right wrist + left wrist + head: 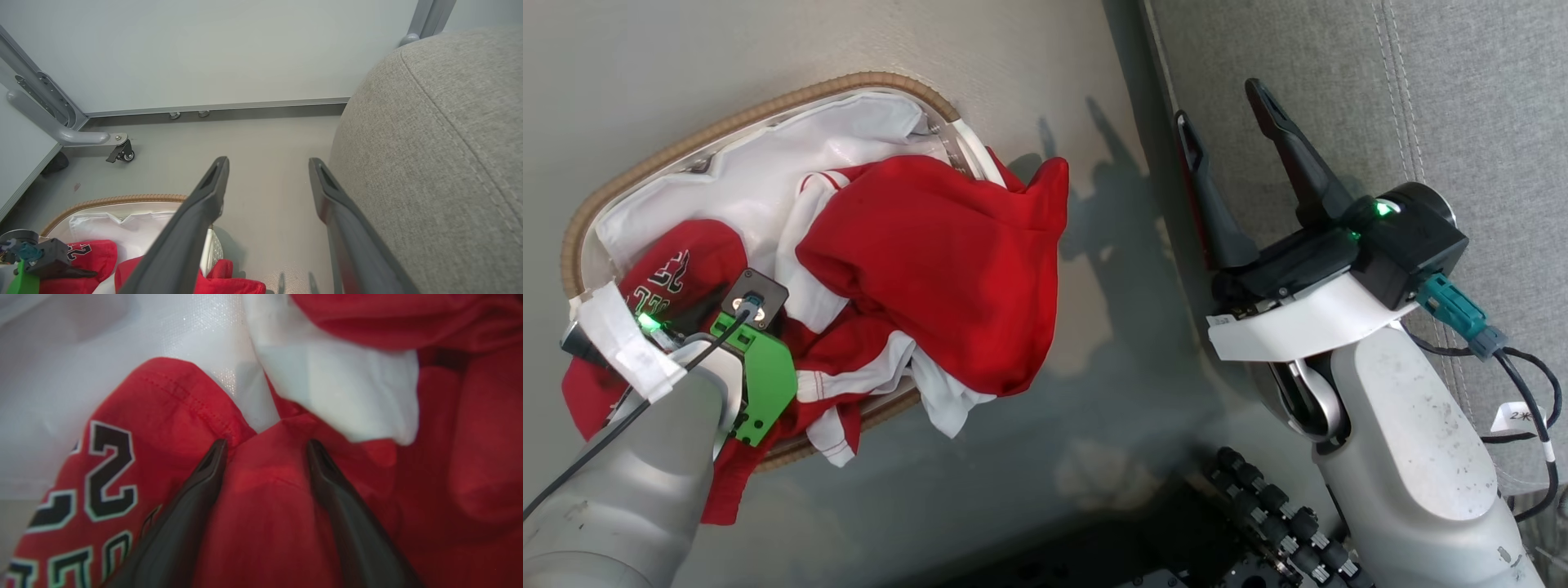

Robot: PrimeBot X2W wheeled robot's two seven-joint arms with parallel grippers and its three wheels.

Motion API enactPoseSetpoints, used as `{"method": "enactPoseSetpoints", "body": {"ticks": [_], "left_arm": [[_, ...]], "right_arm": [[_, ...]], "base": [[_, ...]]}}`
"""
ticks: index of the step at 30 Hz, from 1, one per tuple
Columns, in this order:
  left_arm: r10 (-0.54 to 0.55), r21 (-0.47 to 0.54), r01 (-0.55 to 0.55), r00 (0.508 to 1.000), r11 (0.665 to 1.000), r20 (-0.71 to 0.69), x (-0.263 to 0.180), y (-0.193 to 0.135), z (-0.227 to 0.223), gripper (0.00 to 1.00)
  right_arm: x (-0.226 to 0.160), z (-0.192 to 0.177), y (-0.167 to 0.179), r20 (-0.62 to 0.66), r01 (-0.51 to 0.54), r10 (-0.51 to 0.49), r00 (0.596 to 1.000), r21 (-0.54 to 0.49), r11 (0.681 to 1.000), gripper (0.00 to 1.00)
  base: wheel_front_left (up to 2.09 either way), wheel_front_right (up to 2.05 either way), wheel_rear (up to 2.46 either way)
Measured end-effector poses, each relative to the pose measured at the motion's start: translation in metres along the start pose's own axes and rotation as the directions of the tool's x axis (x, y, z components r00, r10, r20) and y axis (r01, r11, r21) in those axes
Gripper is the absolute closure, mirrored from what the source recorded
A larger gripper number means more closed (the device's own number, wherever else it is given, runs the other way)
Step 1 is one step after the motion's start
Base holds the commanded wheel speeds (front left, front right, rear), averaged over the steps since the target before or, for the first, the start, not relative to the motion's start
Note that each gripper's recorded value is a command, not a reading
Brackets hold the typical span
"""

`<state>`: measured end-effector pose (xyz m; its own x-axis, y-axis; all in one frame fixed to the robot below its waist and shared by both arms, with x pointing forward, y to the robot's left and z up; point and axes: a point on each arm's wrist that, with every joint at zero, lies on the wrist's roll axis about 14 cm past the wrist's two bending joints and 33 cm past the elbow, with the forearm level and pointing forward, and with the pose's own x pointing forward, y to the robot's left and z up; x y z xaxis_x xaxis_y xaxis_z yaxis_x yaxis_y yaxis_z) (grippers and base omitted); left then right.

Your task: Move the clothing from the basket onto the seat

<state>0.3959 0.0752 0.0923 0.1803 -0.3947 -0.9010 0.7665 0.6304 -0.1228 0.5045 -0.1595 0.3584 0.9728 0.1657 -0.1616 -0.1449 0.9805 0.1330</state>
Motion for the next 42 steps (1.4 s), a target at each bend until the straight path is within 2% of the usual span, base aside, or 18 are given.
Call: {"method": "enactPoseSetpoints", "body": {"ticks": [5,6,7,12,20,28,36,42], "left_arm": [[-0.019,0.009,0.02,0.996,1.0,-0.084,0.005,-0.005,-0.011,0.0],[-0.023,0.011,0.024,0.994,1.0,-0.103,0.004,-0.007,-0.014,0.64],[-0.025,0.002,0.026,0.993,1.0,-0.115,0.003,-0.008,-0.017,1.0],[-0.035,-0.008,0.034,0.99,0.999,-0.135,-0.005,-0.015,-0.02,1.0],[0.0,-0.023,0.001,0.999,1.0,0.034,-0.028,-0.014,0.018,1.0],[0.071,-0.076,-0.058,0.979,0.995,0.19,-0.062,-0.021,0.054,1.0],[0.15,-0.133,-0.111,0.931,0.985,0.331,-0.106,-0.029,0.09,1.0],[0.212,-0.19,-0.133,0.838,0.973,0.503,-0.151,-0.034,0.135,1.0]], "right_arm": [[-0.002,-0.001,-0.002,-0.005,0.006,-0.006,1.0,0.003,1.0,0.0],[-0.002,-0.001,-0.002,-0.005,0.006,-0.006,1.0,0.003,1.0,0.0],[-0.002,0.001,-0.002,-0.003,0.005,-0.005,1.0,0.004,1.0,0.0],[-0.004,0.009,-0.001,0.01,0.005,-0.005,1.0,0.001,1.0,0.0],[-0.015,0.029,0.002,0.038,0.007,-0.006,0.999,-0.02,1.0,0.0],[-0.033,0.05,0.01,0.066,0.007,-0.005,0.998,-0.027,1.0,0.0],[-0.059,0.071,0.014,0.1,0.023,-0.02,0.995,-0.028,0.999,0.0],[-0.078,0.084,0.022,0.128,0.02,-0.016,0.992,-0.03,0.999,0.0]], "base": [[0.0,0.0,0.0],[0.0,0.0,0.0],[0.0,0.0,0.0],[0.0,0.0,0.0],[0.0,0.0,0.0],[0.0,0.0,0.0],[0.0,0.0,0.0],[0.0,0.0,0.0]]}}
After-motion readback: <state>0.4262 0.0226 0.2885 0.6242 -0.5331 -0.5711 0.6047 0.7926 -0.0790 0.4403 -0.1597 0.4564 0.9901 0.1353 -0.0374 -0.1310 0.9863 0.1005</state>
